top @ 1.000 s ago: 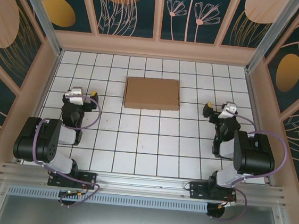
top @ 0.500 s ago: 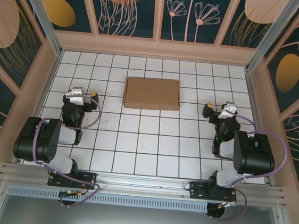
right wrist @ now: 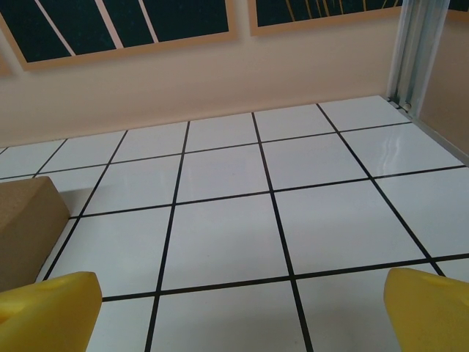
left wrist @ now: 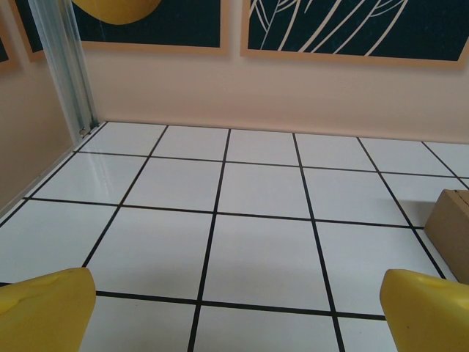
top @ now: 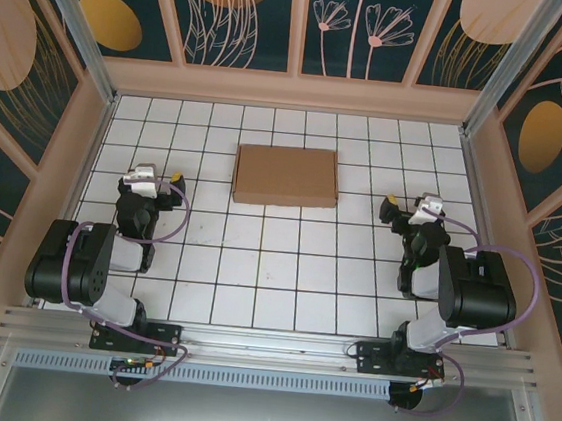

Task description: Fold the paper box

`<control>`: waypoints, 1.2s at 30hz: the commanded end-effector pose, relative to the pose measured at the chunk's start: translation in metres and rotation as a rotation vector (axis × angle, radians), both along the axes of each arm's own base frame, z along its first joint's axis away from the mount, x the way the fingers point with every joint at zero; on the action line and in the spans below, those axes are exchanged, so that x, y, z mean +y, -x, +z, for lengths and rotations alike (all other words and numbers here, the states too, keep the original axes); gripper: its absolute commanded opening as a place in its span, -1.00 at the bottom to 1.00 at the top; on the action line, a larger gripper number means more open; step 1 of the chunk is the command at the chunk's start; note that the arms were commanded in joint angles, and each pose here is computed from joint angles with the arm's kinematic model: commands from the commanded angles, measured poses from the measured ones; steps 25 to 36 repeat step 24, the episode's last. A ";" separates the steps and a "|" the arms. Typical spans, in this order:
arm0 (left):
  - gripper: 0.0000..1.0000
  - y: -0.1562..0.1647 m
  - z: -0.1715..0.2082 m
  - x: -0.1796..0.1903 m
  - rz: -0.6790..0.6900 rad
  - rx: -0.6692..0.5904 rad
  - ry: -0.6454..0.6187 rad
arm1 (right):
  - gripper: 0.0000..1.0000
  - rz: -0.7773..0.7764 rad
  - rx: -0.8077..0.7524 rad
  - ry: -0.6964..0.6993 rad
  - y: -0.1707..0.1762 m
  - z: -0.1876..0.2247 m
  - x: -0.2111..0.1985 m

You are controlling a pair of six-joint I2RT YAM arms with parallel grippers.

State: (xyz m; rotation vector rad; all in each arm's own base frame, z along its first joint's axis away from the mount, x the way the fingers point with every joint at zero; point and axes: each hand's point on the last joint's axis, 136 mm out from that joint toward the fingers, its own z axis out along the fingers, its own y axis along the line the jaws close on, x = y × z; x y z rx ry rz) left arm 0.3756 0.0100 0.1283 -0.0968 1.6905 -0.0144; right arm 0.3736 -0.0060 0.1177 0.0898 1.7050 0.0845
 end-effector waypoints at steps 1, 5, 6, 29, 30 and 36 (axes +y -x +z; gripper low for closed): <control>0.98 -0.002 0.007 0.002 0.009 -0.027 -0.004 | 0.98 0.014 -0.027 -0.004 -0.002 0.008 -0.001; 0.98 -0.002 0.007 0.002 0.010 -0.026 -0.003 | 0.98 0.044 -0.030 -0.018 -0.002 0.009 0.001; 0.97 -0.002 0.008 0.002 0.011 -0.027 -0.003 | 0.98 0.048 -0.031 -0.021 -0.002 0.009 0.001; 0.98 -0.002 0.007 0.002 0.009 -0.026 -0.003 | 0.98 0.049 -0.030 -0.021 -0.001 0.009 0.001; 0.98 -0.002 0.007 0.002 0.009 -0.026 -0.003 | 0.98 0.049 -0.030 -0.021 -0.001 0.009 0.001; 0.98 -0.002 0.007 0.002 0.009 -0.026 -0.003 | 0.98 0.049 -0.030 -0.021 -0.001 0.009 0.001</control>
